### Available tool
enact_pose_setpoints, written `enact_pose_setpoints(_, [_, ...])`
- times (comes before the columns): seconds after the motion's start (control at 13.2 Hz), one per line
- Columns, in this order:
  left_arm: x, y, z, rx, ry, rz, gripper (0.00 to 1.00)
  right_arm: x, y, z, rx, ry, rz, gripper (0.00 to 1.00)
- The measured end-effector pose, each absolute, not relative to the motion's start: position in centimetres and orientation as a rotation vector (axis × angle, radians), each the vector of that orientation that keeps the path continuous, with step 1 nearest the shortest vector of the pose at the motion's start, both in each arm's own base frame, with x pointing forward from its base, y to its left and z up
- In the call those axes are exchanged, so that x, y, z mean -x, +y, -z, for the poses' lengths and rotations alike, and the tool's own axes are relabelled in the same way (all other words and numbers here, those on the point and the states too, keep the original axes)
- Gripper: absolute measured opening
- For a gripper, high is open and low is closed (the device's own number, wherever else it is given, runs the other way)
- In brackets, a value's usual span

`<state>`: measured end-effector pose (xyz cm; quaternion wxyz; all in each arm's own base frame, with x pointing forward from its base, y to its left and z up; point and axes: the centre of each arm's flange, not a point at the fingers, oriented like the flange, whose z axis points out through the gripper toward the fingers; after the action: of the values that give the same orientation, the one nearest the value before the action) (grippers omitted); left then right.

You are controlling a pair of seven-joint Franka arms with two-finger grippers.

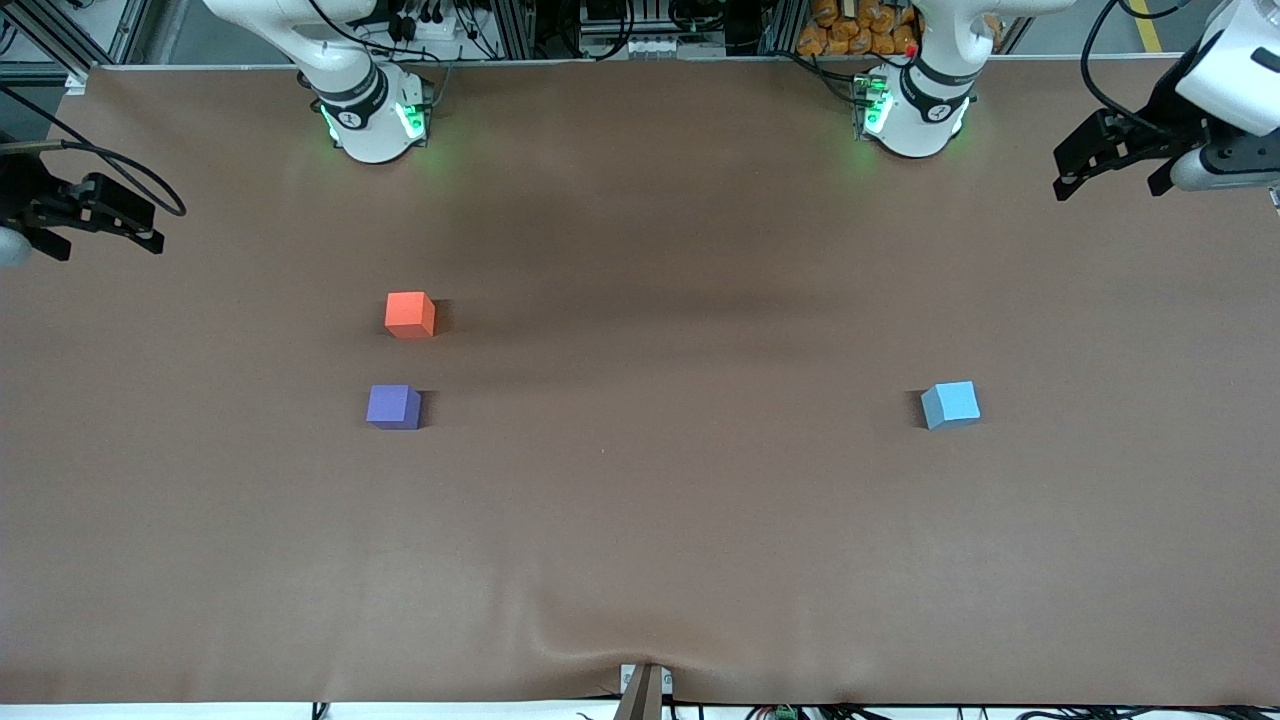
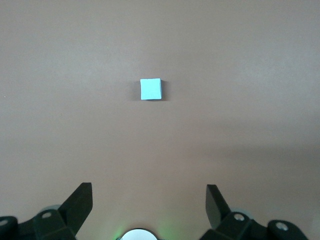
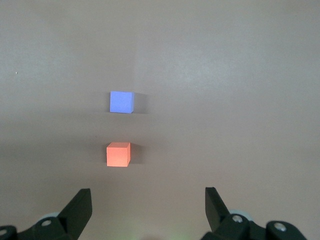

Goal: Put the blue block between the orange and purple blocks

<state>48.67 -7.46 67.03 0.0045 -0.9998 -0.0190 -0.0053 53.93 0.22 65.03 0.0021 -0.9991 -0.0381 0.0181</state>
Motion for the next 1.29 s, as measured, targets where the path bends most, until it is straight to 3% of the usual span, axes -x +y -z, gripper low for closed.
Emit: enact_pose_setpoints(1.29, [-48.78, -7.15, -66.06, 3.120, -0.055, -0.059, 1.00, -54.12, 0.56, -64.68, 3.134, -0.129, -0.068, 1.00])
